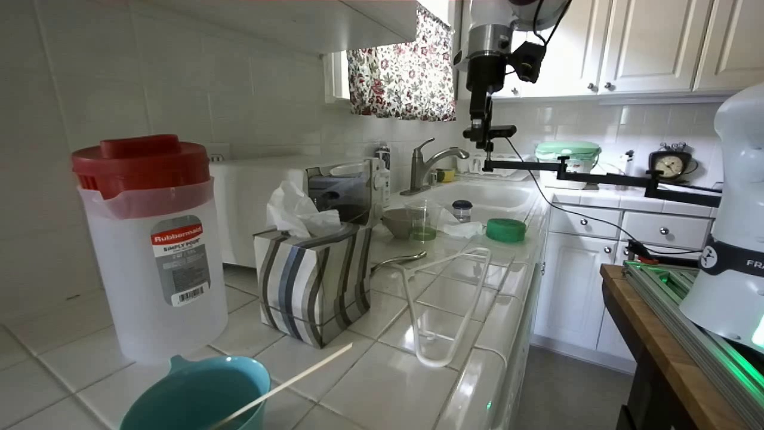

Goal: Use the paper towel to wipe the counter

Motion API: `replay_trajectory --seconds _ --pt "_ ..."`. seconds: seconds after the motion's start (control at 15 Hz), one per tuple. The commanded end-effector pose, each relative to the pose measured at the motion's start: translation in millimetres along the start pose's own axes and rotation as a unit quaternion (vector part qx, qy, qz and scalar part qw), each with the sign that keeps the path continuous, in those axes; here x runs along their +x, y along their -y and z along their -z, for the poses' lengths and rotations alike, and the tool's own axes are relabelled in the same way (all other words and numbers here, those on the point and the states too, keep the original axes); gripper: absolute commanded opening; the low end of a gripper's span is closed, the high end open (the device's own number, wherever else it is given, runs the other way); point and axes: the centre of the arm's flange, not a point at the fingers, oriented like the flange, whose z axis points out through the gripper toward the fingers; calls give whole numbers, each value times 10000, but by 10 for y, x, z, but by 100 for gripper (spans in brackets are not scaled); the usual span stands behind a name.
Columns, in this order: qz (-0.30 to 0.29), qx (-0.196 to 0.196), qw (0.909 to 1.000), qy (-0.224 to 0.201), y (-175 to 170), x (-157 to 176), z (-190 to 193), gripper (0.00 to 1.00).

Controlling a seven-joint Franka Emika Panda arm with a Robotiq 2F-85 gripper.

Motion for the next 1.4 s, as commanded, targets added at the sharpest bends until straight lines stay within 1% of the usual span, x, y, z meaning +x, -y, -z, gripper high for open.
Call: replay_trajectory --seconds 0.0,0.07,0.13,0.27,0.4,0.53,0.73,0.8,0.87,0.93,1.0,1.27,1.33 --pt "-316 -67 9992 246 -442 -269 -78 100" --pt "-596 -64 9974 387 -622 -363 -165 100" --pt "-754 -33 9959 501 -749 -436 -199 100" --pt "-1060 -9 9923 648 -931 -557 -300 100" --pt "-1239 44 9896 730 -1055 -637 -374 100" --pt "-1452 -34 9867 725 -1205 -721 -427 100" --pt "-1586 -623 9842 476 -1512 -813 -534 100" --pt "-1604 -741 9834 424 -1584 -835 -579 100" --pt "-1644 -832 9822 351 -1638 -843 -623 100" --pt "-1715 -834 9813 258 -1676 -835 -657 100" --pt "-1601 -669 9841 386 -1650 -832 -580 100" --pt "-1684 -721 9826 294 -1679 -811 -631 100" --pt "-1609 -890 9824 341 -1676 -800 -655 100"
